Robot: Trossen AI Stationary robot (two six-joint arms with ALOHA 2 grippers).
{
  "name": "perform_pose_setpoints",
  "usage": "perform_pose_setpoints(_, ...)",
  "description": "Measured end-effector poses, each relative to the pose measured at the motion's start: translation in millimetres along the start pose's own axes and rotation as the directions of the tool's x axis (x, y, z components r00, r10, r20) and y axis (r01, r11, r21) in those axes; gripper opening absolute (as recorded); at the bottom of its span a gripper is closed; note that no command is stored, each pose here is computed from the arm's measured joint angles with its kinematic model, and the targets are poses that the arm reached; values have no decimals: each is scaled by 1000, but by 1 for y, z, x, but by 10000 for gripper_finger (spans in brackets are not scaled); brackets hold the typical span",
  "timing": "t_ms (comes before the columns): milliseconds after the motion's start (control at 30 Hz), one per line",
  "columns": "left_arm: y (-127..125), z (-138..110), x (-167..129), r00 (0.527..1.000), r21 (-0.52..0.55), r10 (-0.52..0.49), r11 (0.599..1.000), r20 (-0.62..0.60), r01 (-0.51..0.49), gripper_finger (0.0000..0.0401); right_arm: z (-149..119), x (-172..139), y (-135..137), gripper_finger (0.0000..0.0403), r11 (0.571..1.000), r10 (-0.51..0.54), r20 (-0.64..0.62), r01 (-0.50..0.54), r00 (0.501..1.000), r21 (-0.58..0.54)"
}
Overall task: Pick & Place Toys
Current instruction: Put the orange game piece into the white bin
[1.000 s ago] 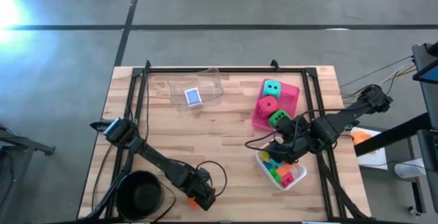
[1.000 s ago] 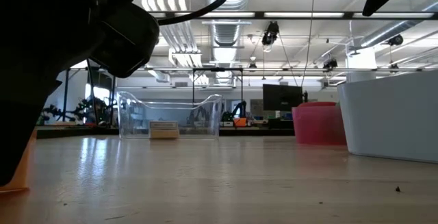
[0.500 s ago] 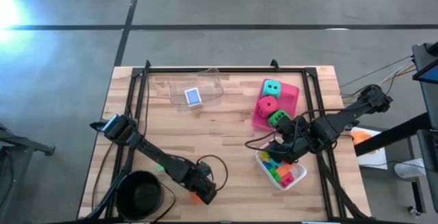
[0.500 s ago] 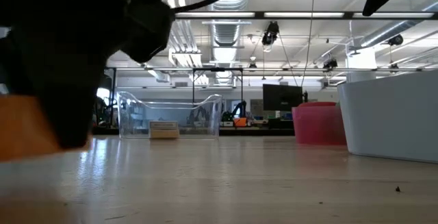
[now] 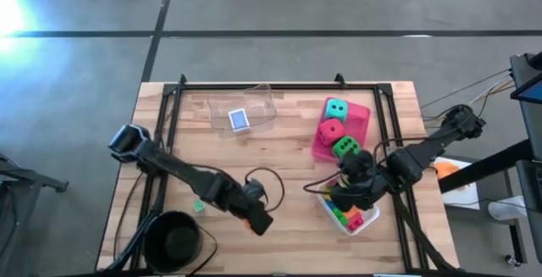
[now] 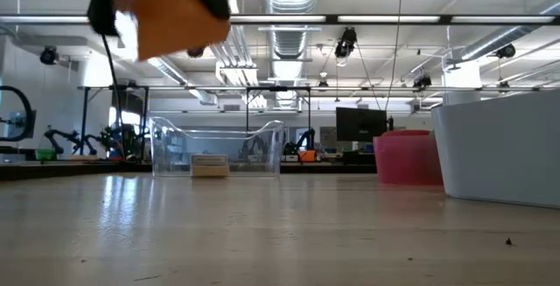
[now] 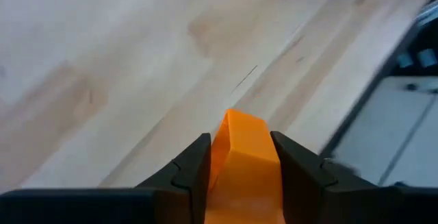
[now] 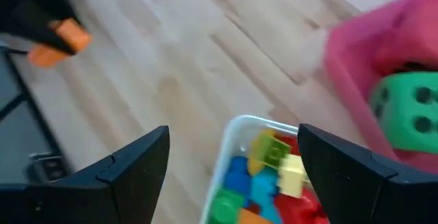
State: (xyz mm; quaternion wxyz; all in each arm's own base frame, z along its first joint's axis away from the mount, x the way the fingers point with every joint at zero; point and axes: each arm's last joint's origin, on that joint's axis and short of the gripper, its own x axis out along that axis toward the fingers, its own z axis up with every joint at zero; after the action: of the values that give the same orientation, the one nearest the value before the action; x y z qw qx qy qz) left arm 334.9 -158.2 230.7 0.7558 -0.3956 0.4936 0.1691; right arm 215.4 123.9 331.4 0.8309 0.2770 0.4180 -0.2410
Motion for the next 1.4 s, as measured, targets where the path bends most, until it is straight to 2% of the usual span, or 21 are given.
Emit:
perform_pose_setpoints(233, -1, 23, -52, 979, 51, -134, 990, 156, 128, 129, 6, -8, 19, 315, 980, 200, 66, -200, 978, -5)
perform_pose_setpoints(433, -9, 42, -87, 899, 158, -330, 942, 287, 296, 129, 17, -16, 39, 315, 919, 392, 189, -392, 900, -37)
perform_pose_setpoints(533, -19, 49, -99, 826, 245, -466, 882, 317, 403, 129, 23, -22, 48, 315, 884, 464, 256, -463, 848, -65)
perform_pose_setpoints(633, -31, 55, -110, 720, 342, -624, 777, 304, 529, 129, 27, -26, 53, 315, 863, 496, 320, -499, 807, -79)
perform_pose_setpoints(733, -38, 59, -120, 625, 401, -720, 691, 303, 602, 129, 31, -30, 57, 315, 837, 532, 357, -541, 767, -85)
perform_pose_setpoints(833, -40, 65, -125, 573, 419, -754, 655, 321, 628, 129, 34, -33, 61, 315, 819, 546, 407, -569, 732, -74)
perform_pose_setpoints(967, -37, 75, -127, 553, 417, -756, 655, 350, 631, 129, 36, -34, 63, 315, 808, 550, 436, -586, 713, -60)
perform_pose_setpoints(1300, -31, 94, -133, 494, 434, -767, 640, 409, 634, 129, 37, -30, 67, 315, 818, 515, 482, -574, 708, -31)
perform_pose_setpoints(1400, -31, 96, -133, 492, 435, -766, 641, 413, 632, 129, 39, -33, 69, 315, 804, 531, 500, -592, 683, -45)
